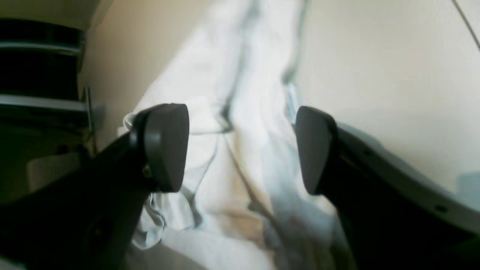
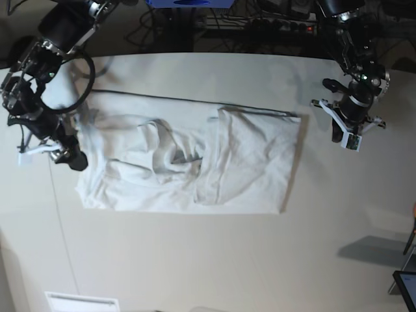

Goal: Fold the T-shirt properly

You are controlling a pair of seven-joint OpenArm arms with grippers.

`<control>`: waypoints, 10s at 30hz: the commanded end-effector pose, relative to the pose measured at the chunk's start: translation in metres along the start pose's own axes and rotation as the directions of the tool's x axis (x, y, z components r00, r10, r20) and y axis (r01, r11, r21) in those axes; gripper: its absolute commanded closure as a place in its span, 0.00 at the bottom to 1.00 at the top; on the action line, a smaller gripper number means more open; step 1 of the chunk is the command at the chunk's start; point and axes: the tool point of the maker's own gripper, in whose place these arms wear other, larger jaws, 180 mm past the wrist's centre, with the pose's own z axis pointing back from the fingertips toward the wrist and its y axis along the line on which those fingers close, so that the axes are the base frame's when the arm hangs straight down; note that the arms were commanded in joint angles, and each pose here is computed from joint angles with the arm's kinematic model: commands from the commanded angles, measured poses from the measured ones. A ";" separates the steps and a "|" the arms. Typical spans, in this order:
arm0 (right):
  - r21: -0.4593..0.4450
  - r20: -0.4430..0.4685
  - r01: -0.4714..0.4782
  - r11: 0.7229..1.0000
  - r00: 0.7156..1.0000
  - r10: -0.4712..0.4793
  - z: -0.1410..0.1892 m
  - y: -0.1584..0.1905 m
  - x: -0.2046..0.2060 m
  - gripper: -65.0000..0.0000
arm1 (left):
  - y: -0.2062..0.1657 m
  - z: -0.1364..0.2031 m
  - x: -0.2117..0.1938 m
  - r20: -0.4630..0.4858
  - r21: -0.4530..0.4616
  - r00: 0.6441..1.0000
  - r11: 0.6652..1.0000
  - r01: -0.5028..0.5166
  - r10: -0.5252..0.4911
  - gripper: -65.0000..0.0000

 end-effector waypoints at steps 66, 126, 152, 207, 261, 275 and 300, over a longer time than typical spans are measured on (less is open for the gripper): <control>-0.191 -0.017 -0.099 0.977 0.995 0.098 0.013 -0.038 0.008 0.34 | -0.025 -0.025 -0.032 -0.119 -0.195 0.980 0.964 -0.183 0.162 1.00; -0.014 -0.298 -0.171 0.985 0.941 0.159 -0.037 0.004 -0.071 0.34 | -0.064 -0.053 0.024 -0.095 -0.434 0.941 0.837 -0.334 0.326 1.00; -0.013 -0.338 -0.186 0.982 0.926 0.171 -0.037 0.002 -0.086 0.99 | -0.065 -0.053 0.024 -0.095 -0.436 0.941 0.836 -0.333 0.326 1.00; -0.091 -0.230 -0.528 0.845 0.836 0.498 -0.026 0.040 -0.047 1.00 | -0.121 -0.054 0.043 -0.071 -0.557 0.977 0.804 -0.206 0.202 1.00; -0.063 -0.186 -0.754 0.654 0.653 0.735 -0.011 0.093 -0.047 1.00 | -0.136 -0.053 0.042 -0.075 -0.585 0.982 0.790 -0.184 0.174 1.00; -0.055 -0.203 -0.858 0.511 0.511 0.835 -0.022 0.130 -0.083 1.00 | -0.156 -0.052 0.035 -0.088 -0.610 0.993 0.783 -0.118 0.082 1.00; -0.025 -0.124 -0.933 0.360 0.360 0.925 -0.036 0.192 -0.081 1.00 | -0.171 -0.065 0.025 -0.110 -0.554 0.991 0.833 -0.001 -0.072 1.00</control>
